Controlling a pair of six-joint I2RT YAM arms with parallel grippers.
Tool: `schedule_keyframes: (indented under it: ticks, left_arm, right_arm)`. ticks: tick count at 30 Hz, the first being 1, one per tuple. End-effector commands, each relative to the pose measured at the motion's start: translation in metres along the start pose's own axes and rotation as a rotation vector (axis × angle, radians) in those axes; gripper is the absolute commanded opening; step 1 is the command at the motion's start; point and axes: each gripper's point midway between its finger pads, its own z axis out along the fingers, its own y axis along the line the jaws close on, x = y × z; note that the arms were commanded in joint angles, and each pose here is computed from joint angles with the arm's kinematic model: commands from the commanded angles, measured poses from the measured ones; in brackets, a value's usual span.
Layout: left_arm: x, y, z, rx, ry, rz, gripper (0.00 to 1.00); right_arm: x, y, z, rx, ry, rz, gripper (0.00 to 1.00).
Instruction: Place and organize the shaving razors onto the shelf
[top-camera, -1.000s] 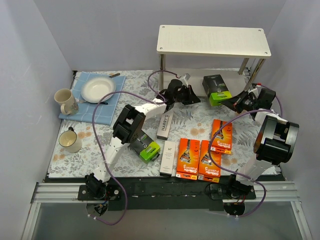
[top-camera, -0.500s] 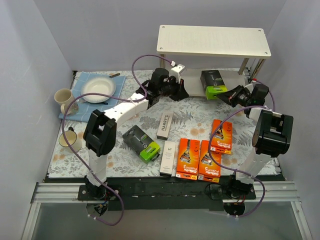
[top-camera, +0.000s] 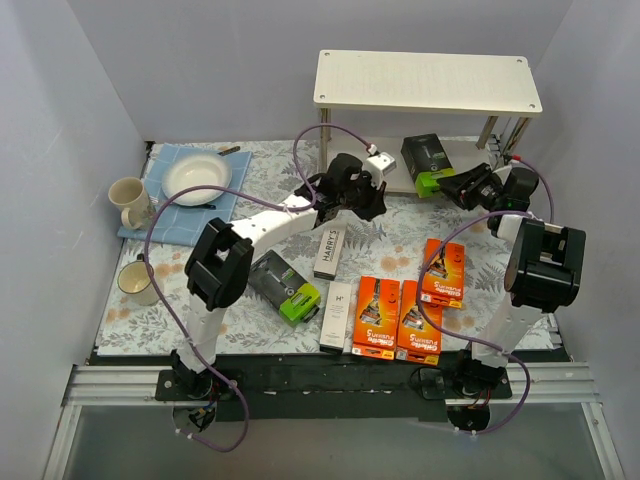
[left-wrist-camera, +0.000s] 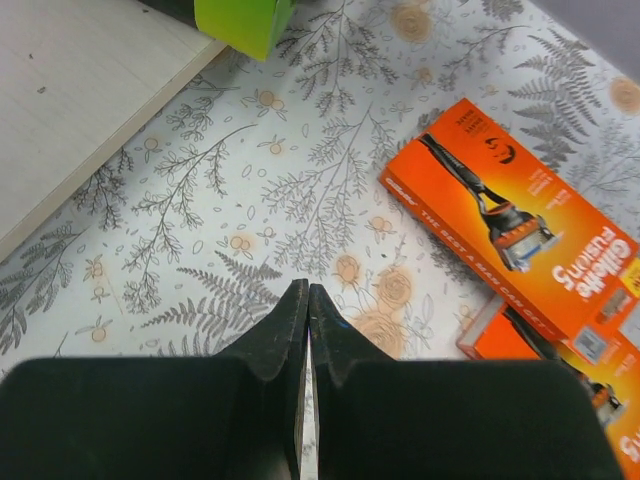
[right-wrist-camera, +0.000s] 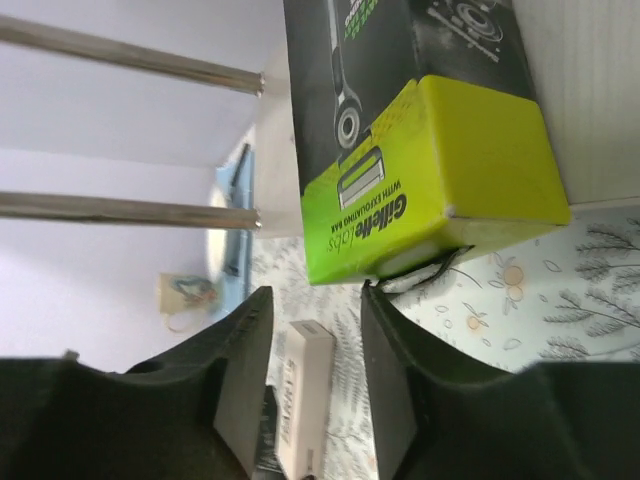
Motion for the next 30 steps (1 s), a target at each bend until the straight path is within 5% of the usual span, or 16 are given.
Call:
schedule_keyframes:
  ticks: [1,6,9,12,14,16,21,30]
  left_arm:
    - [-0.042,0.014,-0.004,-0.085,-0.104,0.083,0.00]
    - [-0.042,0.002,-0.042,-0.034,-0.124,0.112,0.00]
    - [-0.035,-0.003,-0.071,-0.033,-0.134,0.138,0.00]
    - [-0.035,-0.004,-0.101,-0.066,-0.166,0.166,0.00]
    - [-0.035,0.001,-0.112,-0.111,-0.182,0.166,0.00]
    - [-0.030,0.004,-0.126,-0.146,-0.187,0.162,0.00]
    - [-0.026,0.017,-0.145,-0.244,-0.234,0.166,0.00]
    - [-0.017,0.021,-0.153,-0.279,-0.235,0.123,0.00]
  right_arm:
    - [-0.007,0.032,-0.023,-0.028,0.002,-0.280,0.51]
    - [0.036,0.030,-0.046,0.058,0.167,-0.517,0.52]
    - [0.048,0.037,-0.037,0.115,0.206,-0.834,0.51]
    - [0.050,0.051,-0.015,0.113,0.227,-1.053,0.45]
    - [0.056,0.046,0.005,0.127,0.271,-1.145,0.32]
    - [0.043,0.056,0.022,0.153,0.213,-1.237,0.16]
    - [0.038,0.053,0.058,0.173,0.158,-1.488,0.02]
    - [0.018,0.039,0.111,0.362,0.082,-1.664,0.01]
